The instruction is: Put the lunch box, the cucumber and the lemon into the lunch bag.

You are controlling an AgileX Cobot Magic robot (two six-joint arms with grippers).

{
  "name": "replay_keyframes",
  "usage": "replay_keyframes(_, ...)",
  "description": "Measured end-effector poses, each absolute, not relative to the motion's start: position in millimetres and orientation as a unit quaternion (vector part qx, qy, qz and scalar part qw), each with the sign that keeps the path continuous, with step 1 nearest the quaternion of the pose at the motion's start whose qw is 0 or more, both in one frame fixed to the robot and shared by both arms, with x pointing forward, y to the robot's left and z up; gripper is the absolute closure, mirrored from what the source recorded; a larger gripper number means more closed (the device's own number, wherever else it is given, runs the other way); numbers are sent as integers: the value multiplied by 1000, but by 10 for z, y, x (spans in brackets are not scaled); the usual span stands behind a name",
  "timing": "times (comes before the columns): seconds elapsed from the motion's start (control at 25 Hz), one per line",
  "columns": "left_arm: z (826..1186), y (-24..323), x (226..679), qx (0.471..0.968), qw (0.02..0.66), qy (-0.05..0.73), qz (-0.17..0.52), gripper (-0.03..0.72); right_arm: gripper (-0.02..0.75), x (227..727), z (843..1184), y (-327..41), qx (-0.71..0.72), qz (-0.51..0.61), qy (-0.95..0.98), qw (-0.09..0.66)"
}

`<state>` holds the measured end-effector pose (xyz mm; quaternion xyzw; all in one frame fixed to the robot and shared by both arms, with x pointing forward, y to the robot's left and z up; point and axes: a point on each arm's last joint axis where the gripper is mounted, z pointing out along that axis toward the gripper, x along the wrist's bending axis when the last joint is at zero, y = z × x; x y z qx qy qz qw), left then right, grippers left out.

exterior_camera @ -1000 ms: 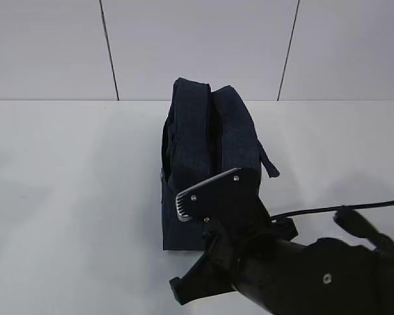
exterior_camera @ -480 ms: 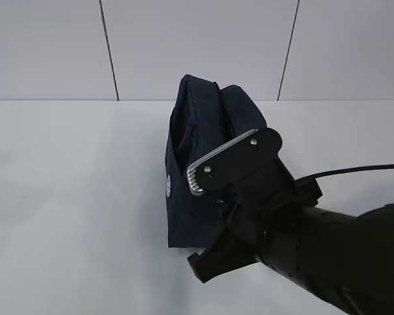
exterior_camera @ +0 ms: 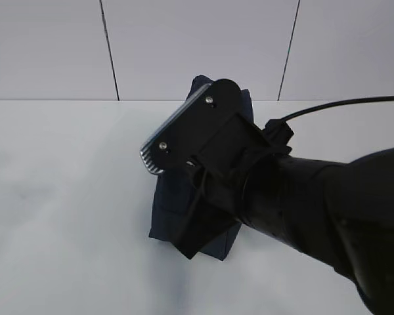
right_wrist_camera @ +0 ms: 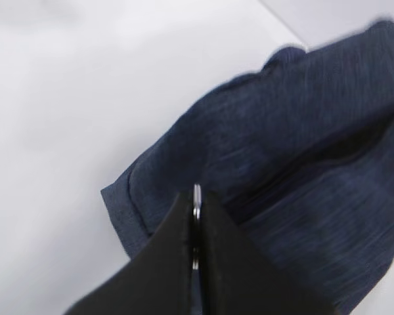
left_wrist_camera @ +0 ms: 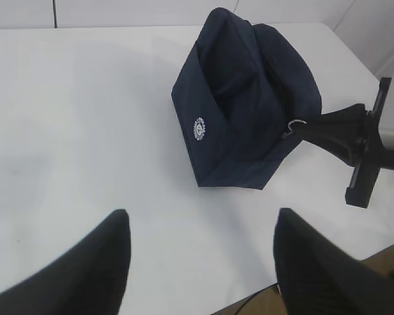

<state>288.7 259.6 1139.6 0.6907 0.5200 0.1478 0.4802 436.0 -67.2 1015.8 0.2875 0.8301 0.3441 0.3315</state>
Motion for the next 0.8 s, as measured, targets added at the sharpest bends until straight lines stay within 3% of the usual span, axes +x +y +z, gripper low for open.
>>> replay_keyframes(0.8,11399,2577,2876,690,486,520,135,208,718,4590,10470,-237,161,343,850,367)
